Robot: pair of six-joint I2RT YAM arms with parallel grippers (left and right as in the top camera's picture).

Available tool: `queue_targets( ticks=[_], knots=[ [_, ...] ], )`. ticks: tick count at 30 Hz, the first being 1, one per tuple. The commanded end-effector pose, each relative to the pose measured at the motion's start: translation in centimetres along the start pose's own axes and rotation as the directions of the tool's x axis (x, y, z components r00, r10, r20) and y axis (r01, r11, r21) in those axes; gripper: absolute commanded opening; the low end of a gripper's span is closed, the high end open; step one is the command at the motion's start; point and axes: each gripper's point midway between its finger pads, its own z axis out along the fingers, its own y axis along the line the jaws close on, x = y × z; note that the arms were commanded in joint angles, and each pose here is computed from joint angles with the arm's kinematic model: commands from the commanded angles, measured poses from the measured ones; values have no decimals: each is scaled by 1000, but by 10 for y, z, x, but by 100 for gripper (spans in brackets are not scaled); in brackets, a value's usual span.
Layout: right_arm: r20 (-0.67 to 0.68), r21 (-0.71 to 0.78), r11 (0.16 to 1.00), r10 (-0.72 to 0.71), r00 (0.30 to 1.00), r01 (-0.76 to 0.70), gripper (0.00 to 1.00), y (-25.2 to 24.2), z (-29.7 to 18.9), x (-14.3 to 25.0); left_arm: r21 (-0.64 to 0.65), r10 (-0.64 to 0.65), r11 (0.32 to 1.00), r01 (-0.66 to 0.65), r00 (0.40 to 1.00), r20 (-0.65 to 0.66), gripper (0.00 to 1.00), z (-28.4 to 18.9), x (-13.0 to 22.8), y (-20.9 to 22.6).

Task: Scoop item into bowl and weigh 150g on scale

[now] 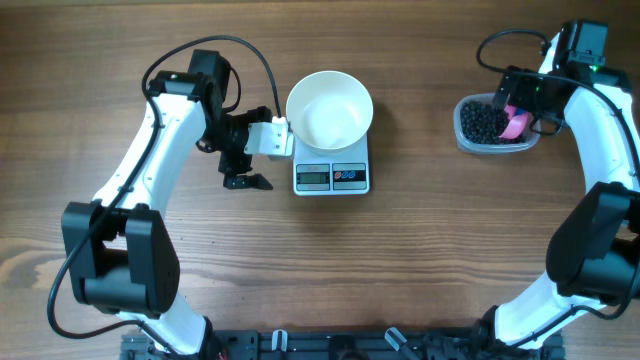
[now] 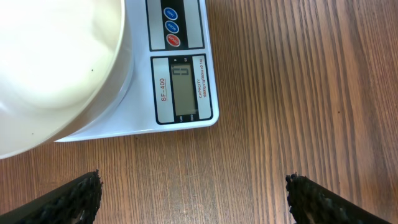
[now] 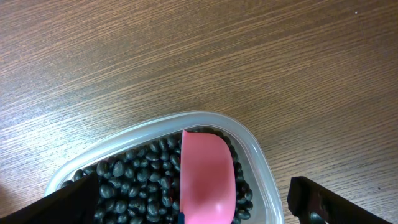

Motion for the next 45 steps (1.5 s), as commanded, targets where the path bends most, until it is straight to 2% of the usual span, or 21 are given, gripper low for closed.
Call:
queue_targets(
  ticks=[1, 5, 9, 20, 25, 30, 34, 40, 45],
  knots=[
    [-24, 21, 1000, 2, 1000, -2, 100, -3, 10, 6, 9, -10, 1000, 10, 1000, 1, 100, 2, 0, -2],
    [88, 6, 1000, 3, 996, -4, 99, 0, 9, -22, 9, -10, 1000, 10, 1000, 1, 100, 2, 0, -2],
    [123, 2, 1000, 4, 992, -4, 100, 1, 9, -30, 8, -10, 1000, 10, 1000, 1, 100, 2, 0, -2],
    [95, 3, 1000, 3, 996, -4, 100, 1, 9, -24, 9, -10, 1000, 10, 1000, 1, 100, 2, 0, -2],
    [58, 22, 997, -68, 996, 67, 100, -2, 5, -15, 9, -10, 1000, 10, 1000, 1, 100, 2, 0, -2],
    [63, 21, 997, -76, 995, 75, 93, -1, -6, -21, 9, -10, 1000, 10, 1000, 1, 100, 2, 0, -2],
    [66, 20, 997, -77, 995, 76, 82, -1, -7, -22, 9, -11, 1000, 11, 1000, 1, 100, 2, 0, -2],
    [46, 13, 997, -75, 996, 74, 82, 0, -18, -24, 9, -10, 1000, 10, 1000, 1, 100, 2, 0, -2],
    [9, -51, 998, -32, 999, 33, 82, 11, -32, -22, 9, -10, 1000, 10, 1000, 1, 100, 2, 0, -2]
  ],
)
